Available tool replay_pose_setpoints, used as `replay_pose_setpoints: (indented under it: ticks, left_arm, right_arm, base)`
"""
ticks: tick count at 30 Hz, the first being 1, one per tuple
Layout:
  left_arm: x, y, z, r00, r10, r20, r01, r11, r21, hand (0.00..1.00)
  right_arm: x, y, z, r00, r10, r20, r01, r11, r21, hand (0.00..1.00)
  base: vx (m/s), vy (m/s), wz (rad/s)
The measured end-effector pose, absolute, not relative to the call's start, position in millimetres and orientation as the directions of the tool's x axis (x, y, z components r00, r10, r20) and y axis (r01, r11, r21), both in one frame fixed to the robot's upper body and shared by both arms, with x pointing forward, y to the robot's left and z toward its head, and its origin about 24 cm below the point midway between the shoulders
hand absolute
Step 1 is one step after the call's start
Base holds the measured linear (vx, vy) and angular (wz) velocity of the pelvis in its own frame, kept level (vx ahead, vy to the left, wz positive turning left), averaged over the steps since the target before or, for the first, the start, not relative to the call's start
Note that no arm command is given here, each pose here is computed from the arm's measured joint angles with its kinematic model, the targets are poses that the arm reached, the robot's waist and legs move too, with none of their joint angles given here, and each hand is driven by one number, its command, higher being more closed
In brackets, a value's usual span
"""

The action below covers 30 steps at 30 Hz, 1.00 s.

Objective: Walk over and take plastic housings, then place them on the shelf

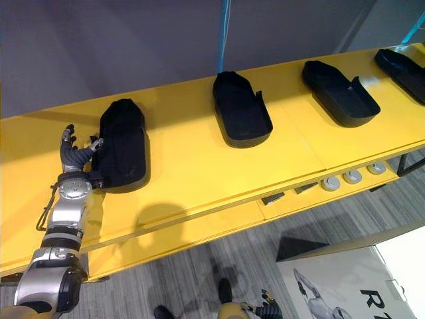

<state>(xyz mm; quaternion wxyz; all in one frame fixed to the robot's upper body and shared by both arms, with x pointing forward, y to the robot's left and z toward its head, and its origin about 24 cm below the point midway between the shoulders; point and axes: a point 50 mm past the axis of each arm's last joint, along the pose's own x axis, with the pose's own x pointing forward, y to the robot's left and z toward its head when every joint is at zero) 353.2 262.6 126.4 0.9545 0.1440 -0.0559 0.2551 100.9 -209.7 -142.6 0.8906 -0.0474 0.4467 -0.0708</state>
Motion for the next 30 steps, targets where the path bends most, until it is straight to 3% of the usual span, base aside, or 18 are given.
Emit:
replay_pose_setpoints:
  ticks: [12,17,22,23,30]
  left_arm:
    - [323,244,154,0.821,0.409,0.398,-0.514,0.833,0.203,0.0]
    - [289,227,163,0.766,0.374,0.523,-0.5,0.858,0.117,0.0]
    - [256,210,146,0.795,0.309,0.523,-0.426,0.897,0.118,0.0]
    - [248,200,138,0.819,0.263,0.51,-0.374,0.919,0.127,1.0]
    - [221,165,109,0.9,0.112,0.422,-0.212,0.957,0.197,1.0]
  right_arm:
    - [98,-210,-144,0.58,-0.17,-0.797,0.084,0.985,-0.149,0.0]
    - [92,-213,-147,0.555,-0.174,-0.813,0.082,0.985,-0.154,0.0]
    - [90,-213,-148,0.548,-0.174,-0.818,0.083,0.985,-0.154,0.0]
    - [89,-213,-149,0.541,-0.175,-0.823,0.084,0.984,-0.154,0.0]
    - [82,-214,-152,0.514,-0.176,-0.84,0.08,0.984,-0.158,0.0]
  base:
    - [-0.05,-0.007,0.11]
    - [-0.05,0.001,0.02]
    - [-0.02,-0.005,-0.01]
    - [-0.04,-0.01,-0.02]
    - [-0.05,-0.011,-0.01]
